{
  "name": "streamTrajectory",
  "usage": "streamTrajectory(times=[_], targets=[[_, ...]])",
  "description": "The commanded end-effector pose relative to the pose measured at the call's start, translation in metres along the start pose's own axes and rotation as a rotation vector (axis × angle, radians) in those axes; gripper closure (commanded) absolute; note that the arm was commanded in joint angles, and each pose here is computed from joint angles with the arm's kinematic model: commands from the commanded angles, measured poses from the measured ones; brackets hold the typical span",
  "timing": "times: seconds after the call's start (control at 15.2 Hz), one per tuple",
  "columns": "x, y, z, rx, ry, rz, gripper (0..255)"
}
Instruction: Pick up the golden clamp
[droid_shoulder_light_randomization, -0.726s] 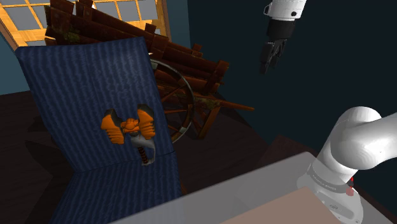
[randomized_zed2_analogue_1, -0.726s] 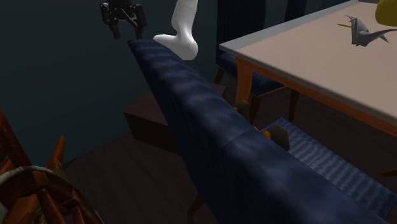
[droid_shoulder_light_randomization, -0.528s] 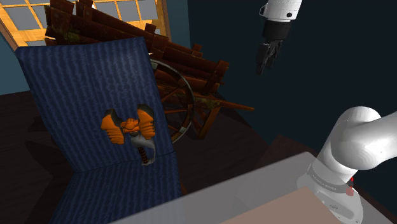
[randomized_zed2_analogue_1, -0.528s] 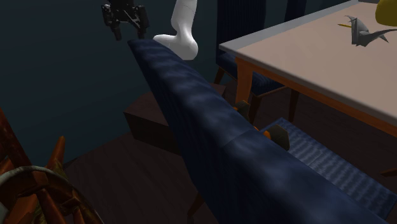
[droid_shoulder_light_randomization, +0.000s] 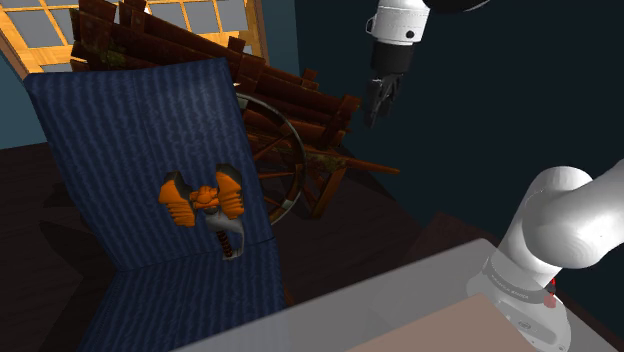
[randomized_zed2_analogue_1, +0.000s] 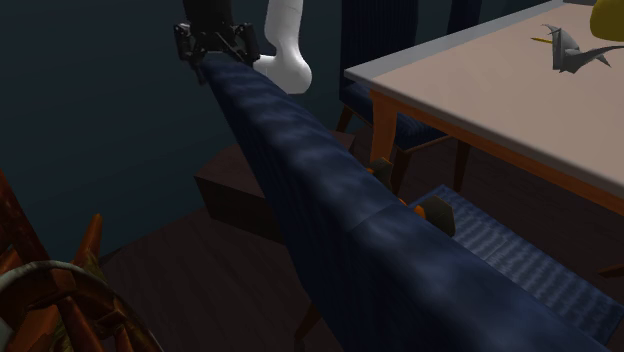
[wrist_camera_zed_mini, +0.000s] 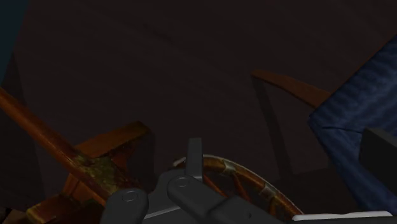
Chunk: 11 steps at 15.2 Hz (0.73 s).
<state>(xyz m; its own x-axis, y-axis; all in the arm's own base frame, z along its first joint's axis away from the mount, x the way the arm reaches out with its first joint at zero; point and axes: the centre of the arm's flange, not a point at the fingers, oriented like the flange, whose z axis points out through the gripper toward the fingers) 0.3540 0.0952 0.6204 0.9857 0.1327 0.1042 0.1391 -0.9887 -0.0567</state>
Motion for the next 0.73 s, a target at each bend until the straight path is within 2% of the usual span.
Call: streamTrajectory(times=[0.0,0.66], targets=[[0.018,-0.022,0.001,0.008,0.007,-0.025,0],[0.081,-0.128,0.017,0.045,0.038,-0.150,0]])
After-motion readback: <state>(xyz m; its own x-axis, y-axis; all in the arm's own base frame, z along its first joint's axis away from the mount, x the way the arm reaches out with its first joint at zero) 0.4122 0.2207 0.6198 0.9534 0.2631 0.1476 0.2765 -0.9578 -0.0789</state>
